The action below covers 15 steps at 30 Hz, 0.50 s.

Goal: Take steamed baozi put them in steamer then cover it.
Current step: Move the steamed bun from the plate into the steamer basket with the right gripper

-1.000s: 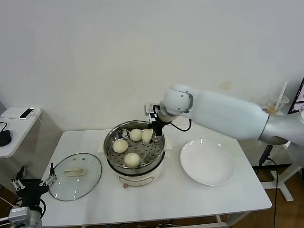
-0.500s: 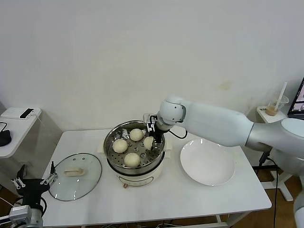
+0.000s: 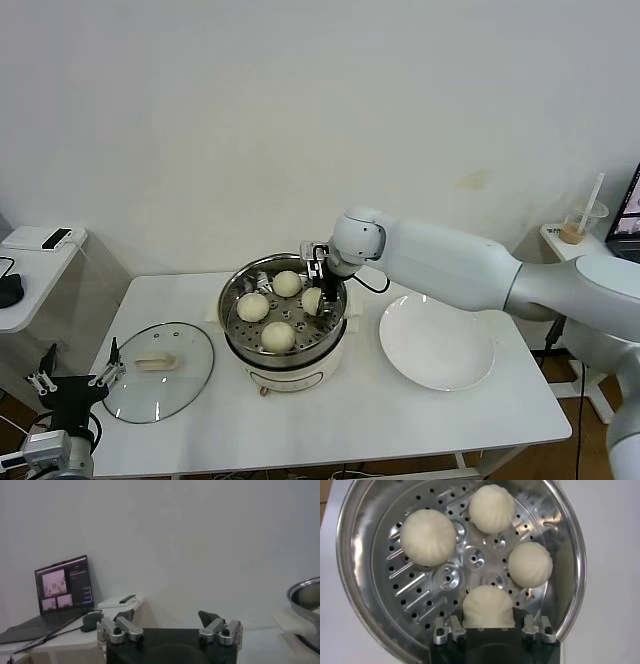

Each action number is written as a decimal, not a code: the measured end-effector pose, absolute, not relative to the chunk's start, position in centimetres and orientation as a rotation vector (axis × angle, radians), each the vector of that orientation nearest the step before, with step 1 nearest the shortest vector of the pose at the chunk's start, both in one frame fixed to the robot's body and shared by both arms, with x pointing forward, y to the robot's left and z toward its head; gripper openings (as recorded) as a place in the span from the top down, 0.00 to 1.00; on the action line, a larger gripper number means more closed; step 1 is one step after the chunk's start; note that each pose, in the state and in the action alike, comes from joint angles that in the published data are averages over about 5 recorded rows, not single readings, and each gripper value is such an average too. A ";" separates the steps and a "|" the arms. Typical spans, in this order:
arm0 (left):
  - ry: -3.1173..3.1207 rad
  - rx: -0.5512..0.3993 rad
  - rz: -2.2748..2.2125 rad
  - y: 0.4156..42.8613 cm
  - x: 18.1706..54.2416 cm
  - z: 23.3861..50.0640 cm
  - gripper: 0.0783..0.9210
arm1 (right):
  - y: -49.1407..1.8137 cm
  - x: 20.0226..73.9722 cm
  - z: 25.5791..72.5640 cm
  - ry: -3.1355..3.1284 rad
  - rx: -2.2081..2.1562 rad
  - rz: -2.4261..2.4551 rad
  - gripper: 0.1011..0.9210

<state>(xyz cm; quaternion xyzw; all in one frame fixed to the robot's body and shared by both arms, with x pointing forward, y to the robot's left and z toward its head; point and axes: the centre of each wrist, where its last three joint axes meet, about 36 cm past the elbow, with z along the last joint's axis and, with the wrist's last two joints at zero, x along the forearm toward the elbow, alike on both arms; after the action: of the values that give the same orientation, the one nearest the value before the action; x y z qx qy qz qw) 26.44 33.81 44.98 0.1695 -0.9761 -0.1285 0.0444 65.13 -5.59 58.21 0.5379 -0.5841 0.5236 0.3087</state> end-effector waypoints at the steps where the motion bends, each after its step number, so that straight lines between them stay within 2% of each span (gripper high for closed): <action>1: -2.983 0.518 -0.393 33.8 26.4 45.0 0.12 | -5.5 65.1 58.2 -1.544 1.423 1.383 0.37; 8: -2.987 0.517 -0.393 33.7 26.4 45.1 0.12 | -5.4 65.1 58.0 -1.541 1.424 1.380 0.34; 15: -2.990 0.517 -0.393 33.6 26.3 45.2 0.12 | -5.9 65.1 59.0 -1.550 1.440 1.384 0.14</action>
<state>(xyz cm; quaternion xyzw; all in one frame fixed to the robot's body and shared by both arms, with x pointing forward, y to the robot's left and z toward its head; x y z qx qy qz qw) 26.34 33.62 45.25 0.1687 -0.9764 -0.1283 0.0410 65.14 -5.89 59.02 0.5431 -0.5844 0.5218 0.3021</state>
